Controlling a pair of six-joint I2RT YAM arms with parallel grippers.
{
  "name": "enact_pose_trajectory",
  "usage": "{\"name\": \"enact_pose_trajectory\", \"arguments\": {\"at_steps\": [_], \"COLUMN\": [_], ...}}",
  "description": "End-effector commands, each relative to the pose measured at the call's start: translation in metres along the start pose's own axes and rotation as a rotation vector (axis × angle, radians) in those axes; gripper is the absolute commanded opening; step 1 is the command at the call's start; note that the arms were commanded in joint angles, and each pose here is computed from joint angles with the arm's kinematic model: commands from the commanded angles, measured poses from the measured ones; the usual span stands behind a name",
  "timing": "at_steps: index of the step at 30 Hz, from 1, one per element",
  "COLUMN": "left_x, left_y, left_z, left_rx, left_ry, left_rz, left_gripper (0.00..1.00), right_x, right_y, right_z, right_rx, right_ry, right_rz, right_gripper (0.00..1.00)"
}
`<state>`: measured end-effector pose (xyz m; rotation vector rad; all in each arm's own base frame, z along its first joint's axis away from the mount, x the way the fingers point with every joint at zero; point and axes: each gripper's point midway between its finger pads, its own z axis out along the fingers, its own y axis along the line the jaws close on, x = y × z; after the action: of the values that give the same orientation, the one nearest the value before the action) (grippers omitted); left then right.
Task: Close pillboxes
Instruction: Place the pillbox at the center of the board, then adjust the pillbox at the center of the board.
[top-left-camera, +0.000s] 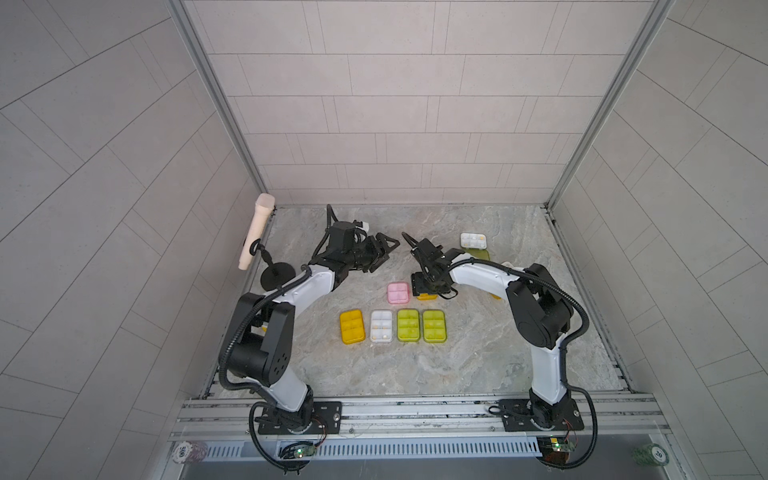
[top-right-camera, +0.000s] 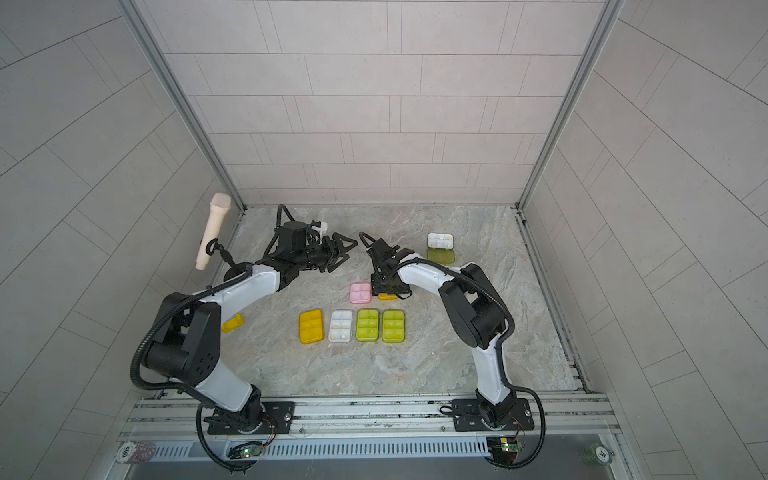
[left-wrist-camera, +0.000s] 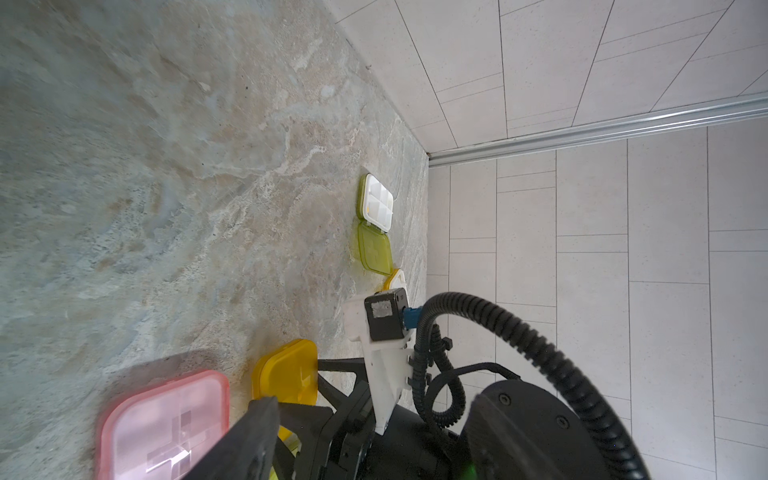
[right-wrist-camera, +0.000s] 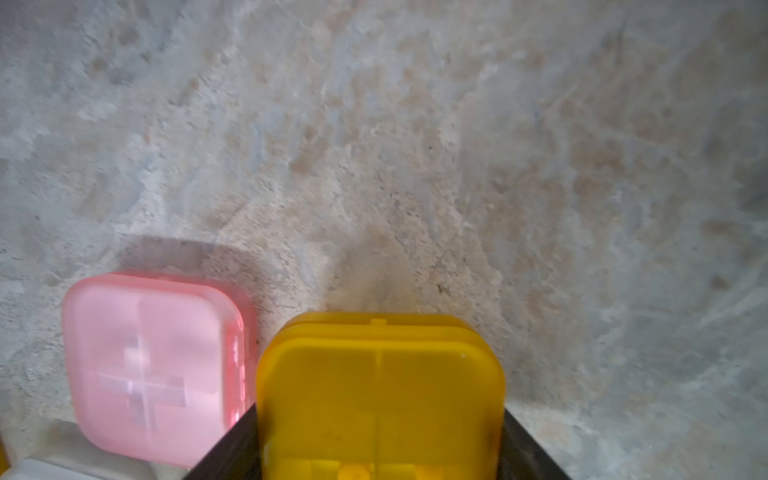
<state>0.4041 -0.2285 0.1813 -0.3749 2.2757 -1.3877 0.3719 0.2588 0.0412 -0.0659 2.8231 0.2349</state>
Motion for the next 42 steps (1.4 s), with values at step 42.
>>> {"name": "enact_pose_trajectory", "arguments": {"at_steps": [42], "left_x": [0.003], "left_y": [-0.005], "left_z": [0.006], "left_rx": [0.049], "left_ry": [0.017], "left_rz": [-0.020], "left_gripper": [0.76], "right_x": [-0.075], "right_y": [-0.237], "right_z": [-0.097], "right_rx": [0.117], "right_ry": [-0.149], "right_rz": [0.394], "right_gripper": [0.99]}}
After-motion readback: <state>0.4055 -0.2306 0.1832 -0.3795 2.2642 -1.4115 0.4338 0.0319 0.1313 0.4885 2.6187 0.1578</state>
